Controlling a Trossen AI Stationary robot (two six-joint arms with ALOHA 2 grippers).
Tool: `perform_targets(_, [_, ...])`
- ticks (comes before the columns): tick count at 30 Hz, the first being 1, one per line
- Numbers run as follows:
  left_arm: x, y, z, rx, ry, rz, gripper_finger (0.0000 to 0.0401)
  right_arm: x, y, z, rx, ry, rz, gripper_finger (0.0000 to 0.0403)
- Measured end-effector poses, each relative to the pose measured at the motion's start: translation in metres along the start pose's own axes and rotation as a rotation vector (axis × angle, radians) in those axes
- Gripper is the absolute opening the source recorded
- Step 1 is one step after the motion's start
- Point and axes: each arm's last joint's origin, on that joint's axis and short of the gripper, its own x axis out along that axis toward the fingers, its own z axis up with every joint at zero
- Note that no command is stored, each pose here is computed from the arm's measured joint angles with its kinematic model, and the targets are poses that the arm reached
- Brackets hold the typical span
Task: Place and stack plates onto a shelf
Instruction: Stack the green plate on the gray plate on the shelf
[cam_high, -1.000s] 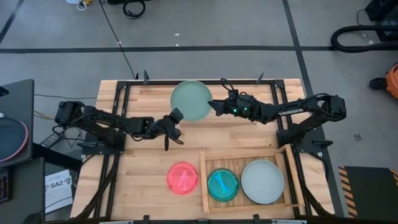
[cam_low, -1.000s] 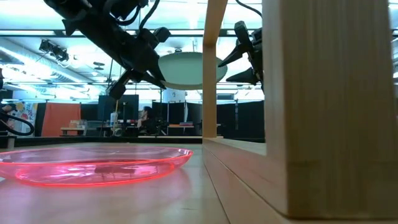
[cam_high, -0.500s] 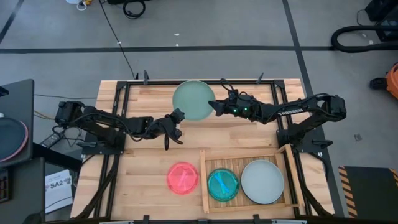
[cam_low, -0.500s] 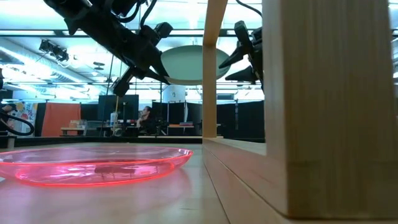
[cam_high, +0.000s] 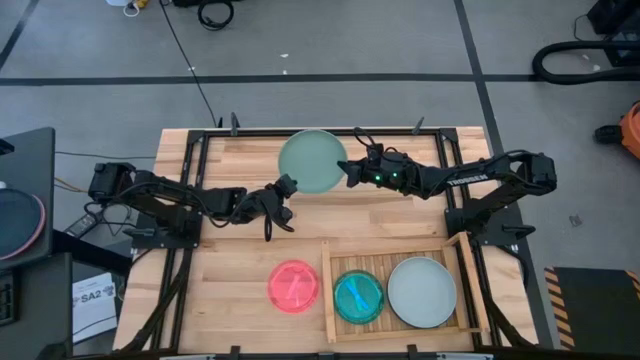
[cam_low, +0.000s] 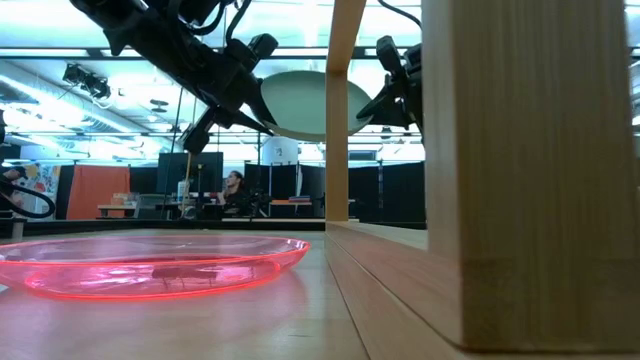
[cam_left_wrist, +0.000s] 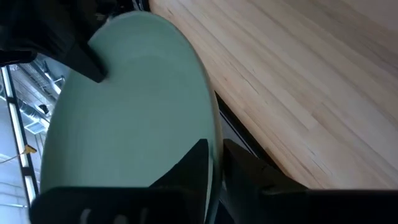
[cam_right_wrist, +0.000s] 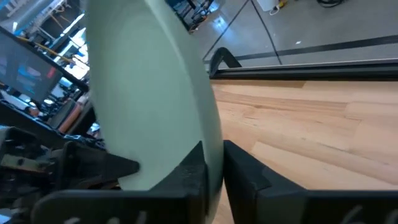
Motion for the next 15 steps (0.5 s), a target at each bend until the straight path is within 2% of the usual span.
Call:
perform_targets(6, [-0.0004, 0.0017, 0.0004, -0.01, -0.006, 0.013, 0.0072, 0.0001, -0.001, 0.0001, -0.025, -0.01, -0.018, 0.0023])
perform_targets(15, [-0.0002, 0.0019, 0.0001, -0.021, -0.004, 0.014, 0.0112, 0.0008, -0.0032, 0.0037, -0.055, -0.047, -0.044, 0.0022])
